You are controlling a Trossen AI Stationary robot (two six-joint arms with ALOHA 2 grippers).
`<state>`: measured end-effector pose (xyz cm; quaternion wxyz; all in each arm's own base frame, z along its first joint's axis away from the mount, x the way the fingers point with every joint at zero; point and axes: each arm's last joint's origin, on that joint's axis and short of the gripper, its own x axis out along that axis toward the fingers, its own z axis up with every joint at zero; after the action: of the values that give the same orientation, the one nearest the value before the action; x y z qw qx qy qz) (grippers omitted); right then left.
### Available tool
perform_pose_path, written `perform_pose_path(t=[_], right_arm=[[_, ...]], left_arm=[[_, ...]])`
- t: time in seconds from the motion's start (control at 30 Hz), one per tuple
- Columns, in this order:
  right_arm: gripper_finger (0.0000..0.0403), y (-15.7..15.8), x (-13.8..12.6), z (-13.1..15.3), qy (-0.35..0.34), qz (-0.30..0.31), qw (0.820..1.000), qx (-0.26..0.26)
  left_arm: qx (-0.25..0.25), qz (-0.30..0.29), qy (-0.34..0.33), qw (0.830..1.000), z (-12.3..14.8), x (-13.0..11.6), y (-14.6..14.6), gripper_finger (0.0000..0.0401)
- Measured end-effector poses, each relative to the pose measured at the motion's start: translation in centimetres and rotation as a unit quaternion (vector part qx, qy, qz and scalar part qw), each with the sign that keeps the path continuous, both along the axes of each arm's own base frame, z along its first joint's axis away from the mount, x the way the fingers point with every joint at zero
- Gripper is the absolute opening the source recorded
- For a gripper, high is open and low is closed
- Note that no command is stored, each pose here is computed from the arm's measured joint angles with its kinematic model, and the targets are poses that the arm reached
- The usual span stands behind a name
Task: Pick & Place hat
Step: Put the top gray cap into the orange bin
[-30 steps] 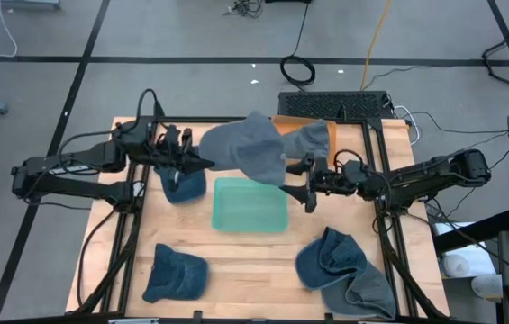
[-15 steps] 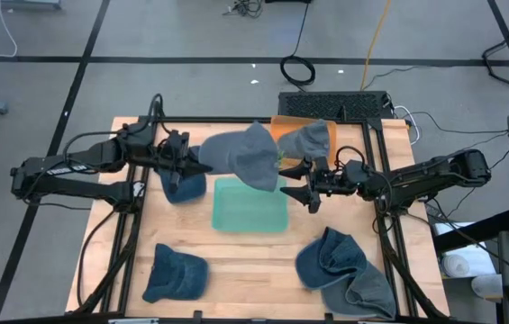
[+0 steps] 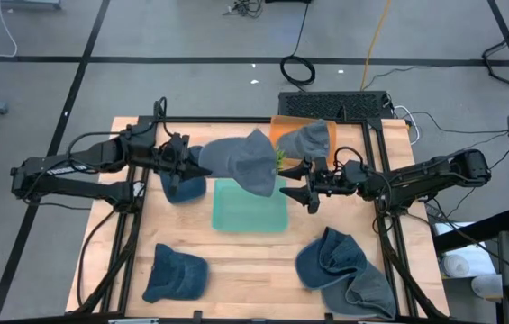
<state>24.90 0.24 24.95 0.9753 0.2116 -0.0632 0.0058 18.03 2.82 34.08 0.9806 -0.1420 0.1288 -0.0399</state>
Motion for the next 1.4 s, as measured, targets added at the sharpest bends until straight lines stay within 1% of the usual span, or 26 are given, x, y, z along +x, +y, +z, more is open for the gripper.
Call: perform_pose_path(t=[0.13,0.33,0.57,0.7,0.8,0.9,0.97,1.07,1.2,1.3,1.4], right_arm=[[0.0293,0.0,0.0,0.0,0.000,-0.002,1.000,-0.013],[0.0293,-0.1,0.0,0.1,-0.007,-0.014,1.000,0.003],[0.0293,0.0,-0.3,1.3,-0.069,-0.009,0.998,0.006],[0.0293,0.0,-0.2,1.2,-0.065,-0.010,0.998,0.007],[0.0293,0.3,0.3,0.5,-0.058,-0.007,0.998,0.006],[0.0293,0.7,1.1,-0.1,-0.056,-0.003,0.998,-0.009],[0.0293,1.0,1.5,-0.5,-0.053,-0.013,0.998,-0.017],[0.0293,1.3,2.5,0.2,-0.075,-0.018,0.997,-0.023],[0.0293,1.7,4.2,1.0,-0.078,-0.012,0.996,-0.030],[0.0289,2.0,5.2,1.0,-0.071,0.008,0.997,-0.030],[0.0273,2.4,5.7,1.0,-0.070,0.035,0.997,-0.025]], left_arm=[[-0.002,-0.005,0.001,1.000,0.0,0.0,-0.2,0.0008],[-0.013,-0.020,0.003,1.000,0.0,0.1,-0.7,0.0008],[-0.029,-0.019,0.009,0.999,-0.1,0.1,-1.1,0.0008],[-0.022,-0.017,0.004,1.000,0.0,0.2,-1.3,0.0008],[-0.016,-0.024,-0.009,1.000,0.2,0.3,-1.6,0.0008],[-0.014,-0.029,-0.013,0.999,0.3,0.3,-1.7,0.0008],[-0.013,-0.031,-0.013,0.999,0.3,0.3,-1.8,0.0008],[-0.013,-0.031,-0.011,0.999,0.3,0.3,-1.9,0.0008],[-0.012,-0.030,-0.008,0.999,0.2,0.5,-2.0,0.0008],[-0.010,-0.028,-0.007,1.000,0.1,0.6,-2.1,0.0008],[0.000,-0.017,-0.002,1.000,0.0,0.7,-2.1,0.0008]])
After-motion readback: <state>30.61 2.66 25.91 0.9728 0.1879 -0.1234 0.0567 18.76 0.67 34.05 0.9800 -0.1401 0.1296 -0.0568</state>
